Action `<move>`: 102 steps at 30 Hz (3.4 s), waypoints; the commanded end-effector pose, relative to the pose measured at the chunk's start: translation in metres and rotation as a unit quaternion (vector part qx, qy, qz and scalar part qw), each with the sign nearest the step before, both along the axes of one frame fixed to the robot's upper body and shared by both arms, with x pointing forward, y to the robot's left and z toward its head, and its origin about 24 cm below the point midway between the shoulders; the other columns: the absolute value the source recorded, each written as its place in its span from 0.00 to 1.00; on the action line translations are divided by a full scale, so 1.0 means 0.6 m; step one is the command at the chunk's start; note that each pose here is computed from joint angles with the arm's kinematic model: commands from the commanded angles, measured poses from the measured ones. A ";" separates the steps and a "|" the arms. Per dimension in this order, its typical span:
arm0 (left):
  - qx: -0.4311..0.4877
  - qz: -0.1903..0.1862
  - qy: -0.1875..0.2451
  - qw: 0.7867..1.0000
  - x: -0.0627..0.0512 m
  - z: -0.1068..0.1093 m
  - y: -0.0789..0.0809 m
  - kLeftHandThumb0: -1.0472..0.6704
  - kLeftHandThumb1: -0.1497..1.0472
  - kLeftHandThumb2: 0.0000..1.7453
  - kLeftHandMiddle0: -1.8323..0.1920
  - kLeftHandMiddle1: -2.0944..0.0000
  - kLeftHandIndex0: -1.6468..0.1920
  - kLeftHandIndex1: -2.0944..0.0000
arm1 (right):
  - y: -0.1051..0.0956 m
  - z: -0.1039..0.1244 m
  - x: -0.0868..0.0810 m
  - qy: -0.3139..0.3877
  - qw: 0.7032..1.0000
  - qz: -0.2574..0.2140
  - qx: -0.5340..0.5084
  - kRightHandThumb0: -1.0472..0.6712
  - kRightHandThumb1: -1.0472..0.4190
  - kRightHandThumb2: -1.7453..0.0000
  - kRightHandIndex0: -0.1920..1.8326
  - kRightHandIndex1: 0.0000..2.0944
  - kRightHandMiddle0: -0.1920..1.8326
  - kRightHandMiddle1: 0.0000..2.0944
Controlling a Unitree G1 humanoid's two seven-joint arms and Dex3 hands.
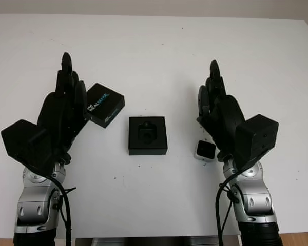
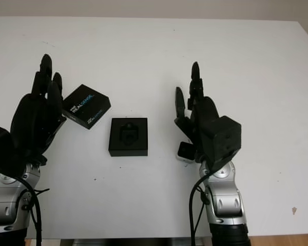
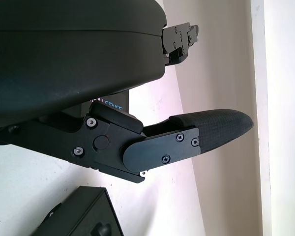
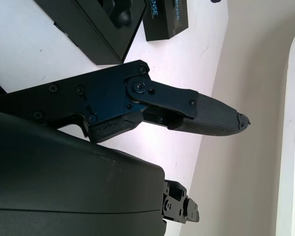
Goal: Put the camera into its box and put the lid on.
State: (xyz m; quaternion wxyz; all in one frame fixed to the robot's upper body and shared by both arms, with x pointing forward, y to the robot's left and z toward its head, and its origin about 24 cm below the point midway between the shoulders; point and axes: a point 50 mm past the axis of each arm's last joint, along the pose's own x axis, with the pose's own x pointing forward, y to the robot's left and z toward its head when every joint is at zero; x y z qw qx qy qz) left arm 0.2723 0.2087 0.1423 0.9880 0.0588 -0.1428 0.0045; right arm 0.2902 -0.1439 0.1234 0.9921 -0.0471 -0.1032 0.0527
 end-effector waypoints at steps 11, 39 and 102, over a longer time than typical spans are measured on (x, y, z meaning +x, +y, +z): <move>-0.005 0.003 -0.003 1.000 -0.003 -0.005 -0.002 0.09 1.00 0.39 1.00 1.00 1.00 1.00 | -0.012 -0.002 -0.001 0.003 1.000 0.015 -0.012 0.14 0.00 0.66 0.00 0.00 0.00 0.00; -0.015 -0.008 -0.015 1.000 -0.018 -0.018 -0.007 0.11 1.00 0.41 1.00 1.00 1.00 1.00 | -0.129 0.021 -0.127 -0.055 0.943 -0.012 -0.328 0.15 0.13 0.97 0.20 0.03 0.27 0.05; -0.018 0.003 -0.003 1.000 -0.003 -0.027 -0.001 0.11 1.00 0.37 1.00 1.00 1.00 1.00 | -0.111 -0.137 -0.099 -0.035 0.930 0.017 -0.365 0.18 0.07 0.97 0.08 0.02 0.39 0.06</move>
